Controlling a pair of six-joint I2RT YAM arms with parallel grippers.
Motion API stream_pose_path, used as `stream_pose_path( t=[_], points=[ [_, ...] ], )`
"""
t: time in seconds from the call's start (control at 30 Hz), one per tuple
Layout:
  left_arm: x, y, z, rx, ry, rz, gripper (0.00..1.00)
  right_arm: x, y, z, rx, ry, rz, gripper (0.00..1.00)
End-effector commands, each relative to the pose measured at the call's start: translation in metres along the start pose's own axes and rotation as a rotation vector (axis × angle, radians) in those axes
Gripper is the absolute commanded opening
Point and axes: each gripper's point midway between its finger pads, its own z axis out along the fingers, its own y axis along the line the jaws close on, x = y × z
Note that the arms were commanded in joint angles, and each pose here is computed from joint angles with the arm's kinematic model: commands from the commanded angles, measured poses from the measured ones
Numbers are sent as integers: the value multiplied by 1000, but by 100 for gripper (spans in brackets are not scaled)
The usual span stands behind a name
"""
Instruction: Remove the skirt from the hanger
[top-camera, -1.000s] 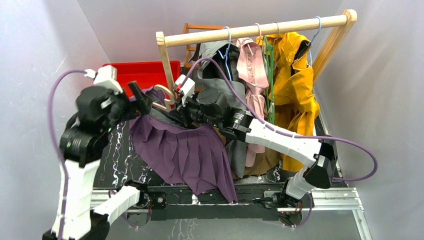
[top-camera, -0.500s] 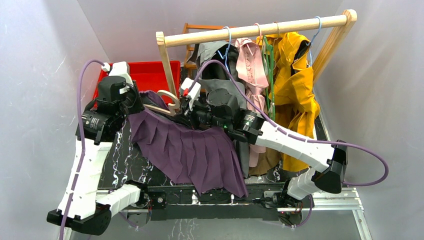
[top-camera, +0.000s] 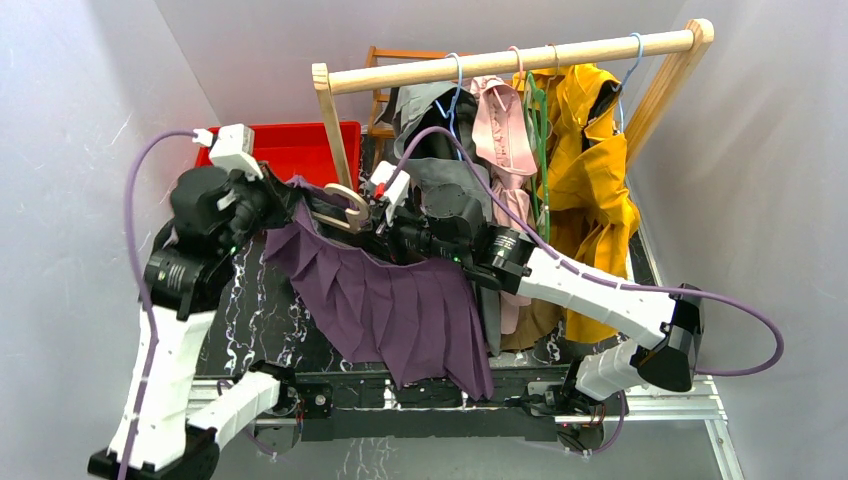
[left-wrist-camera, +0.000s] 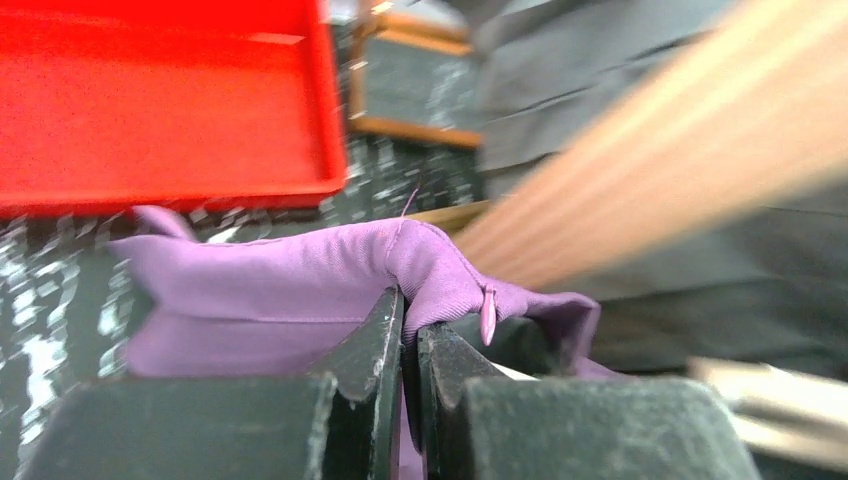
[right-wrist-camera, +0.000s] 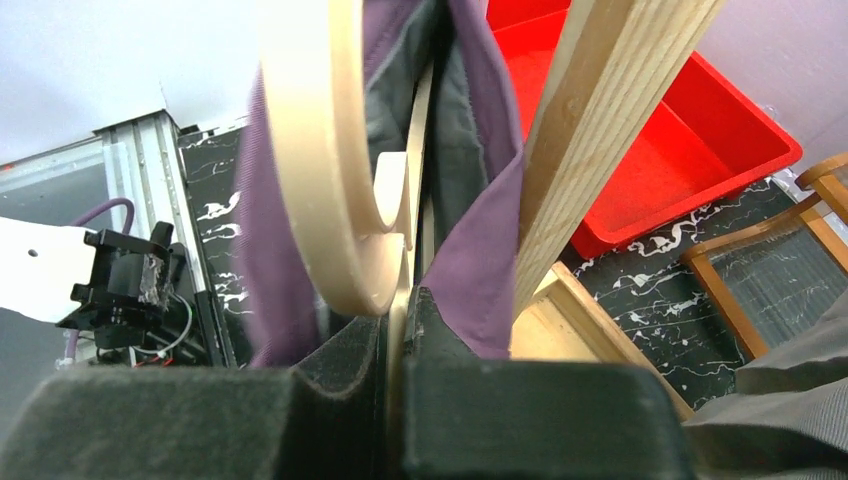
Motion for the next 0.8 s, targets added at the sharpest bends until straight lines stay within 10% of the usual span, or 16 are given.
stream_pose_path(
  t=[0.0,0.4,0.77],
  points=[
    [-49,-73,-51,416,-229,-90,0,-46,-4,2,30,-146,5,0],
    [-35,52,-17,-300,-168,4,0,-32,9,-46,-29,-172,-15,0],
    [-19,95,-9,-532,-100,129,0,-40,14,-79,-44,-301,-8,0]
  ],
)
